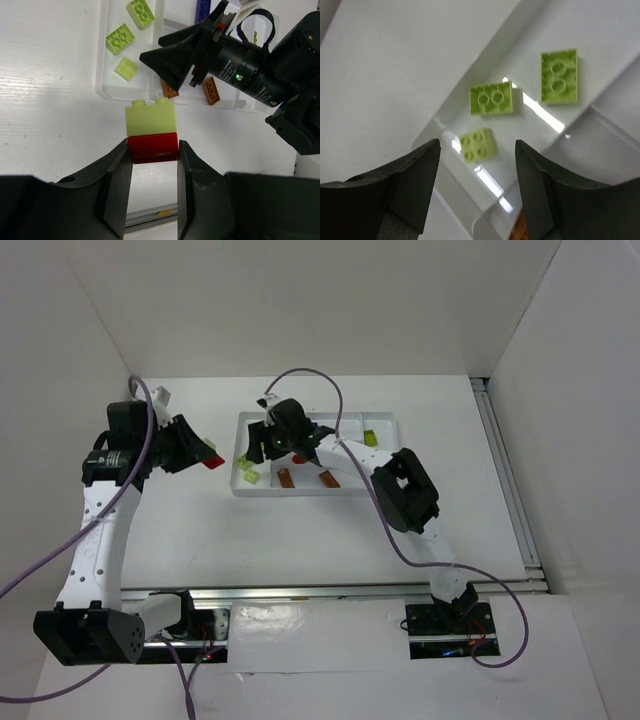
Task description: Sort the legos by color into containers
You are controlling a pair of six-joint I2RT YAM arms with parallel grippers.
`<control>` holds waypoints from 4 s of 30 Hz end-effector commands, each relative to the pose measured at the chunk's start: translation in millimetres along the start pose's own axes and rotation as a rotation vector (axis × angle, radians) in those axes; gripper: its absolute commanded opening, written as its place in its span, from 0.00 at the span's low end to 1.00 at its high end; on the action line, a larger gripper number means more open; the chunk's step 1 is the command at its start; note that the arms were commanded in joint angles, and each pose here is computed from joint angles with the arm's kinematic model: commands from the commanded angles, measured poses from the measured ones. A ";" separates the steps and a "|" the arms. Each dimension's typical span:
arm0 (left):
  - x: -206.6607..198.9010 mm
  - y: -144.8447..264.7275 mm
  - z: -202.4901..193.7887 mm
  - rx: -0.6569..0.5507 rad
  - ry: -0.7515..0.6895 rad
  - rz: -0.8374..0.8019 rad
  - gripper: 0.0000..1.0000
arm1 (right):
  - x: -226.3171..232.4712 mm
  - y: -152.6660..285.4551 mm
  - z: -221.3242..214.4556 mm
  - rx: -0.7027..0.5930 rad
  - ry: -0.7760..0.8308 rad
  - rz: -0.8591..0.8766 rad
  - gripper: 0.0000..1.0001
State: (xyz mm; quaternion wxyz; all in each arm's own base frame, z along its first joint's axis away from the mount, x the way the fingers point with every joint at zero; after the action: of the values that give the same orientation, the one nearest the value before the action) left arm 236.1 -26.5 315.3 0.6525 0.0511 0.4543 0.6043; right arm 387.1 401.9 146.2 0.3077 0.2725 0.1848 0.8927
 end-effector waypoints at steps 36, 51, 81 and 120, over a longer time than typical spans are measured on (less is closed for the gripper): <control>-64.2 -3.5 -30.6 0.308 -0.306 -0.934 0.00 | 58.8 211.5 50.9 -0.264 0.056 0.895 0.94; -64.5 -3.6 -28.9 0.294 -0.315 -0.918 0.00 | 71.6 202.9 55.4 -0.264 0.048 1.044 0.76; -64.4 5.2 -20.4 0.225 -0.351 -0.812 0.00 | 8.3 216.9 62.4 -0.367 -0.117 0.783 0.09; 0.2 0.8 -9.2 0.026 -0.050 0.084 0.00 | -16.9 12.0 95.8 -0.230 0.013 0.104 0.72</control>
State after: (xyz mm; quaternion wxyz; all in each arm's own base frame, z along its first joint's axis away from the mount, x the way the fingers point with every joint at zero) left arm 229.1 -27.5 306.4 0.6150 0.1081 0.4467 0.6408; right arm 464.4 403.4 147.1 0.2932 0.2926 0.1096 0.9036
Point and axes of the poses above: each gripper's point midway between its finger pads, its own y axis back along the fingers, its own x axis along the line the jaws close on, z = x × y, the point moved 9 cm from there along y, back along the fingers, and after that the axes turned 3 degrees about y, right-handed, at the moved point
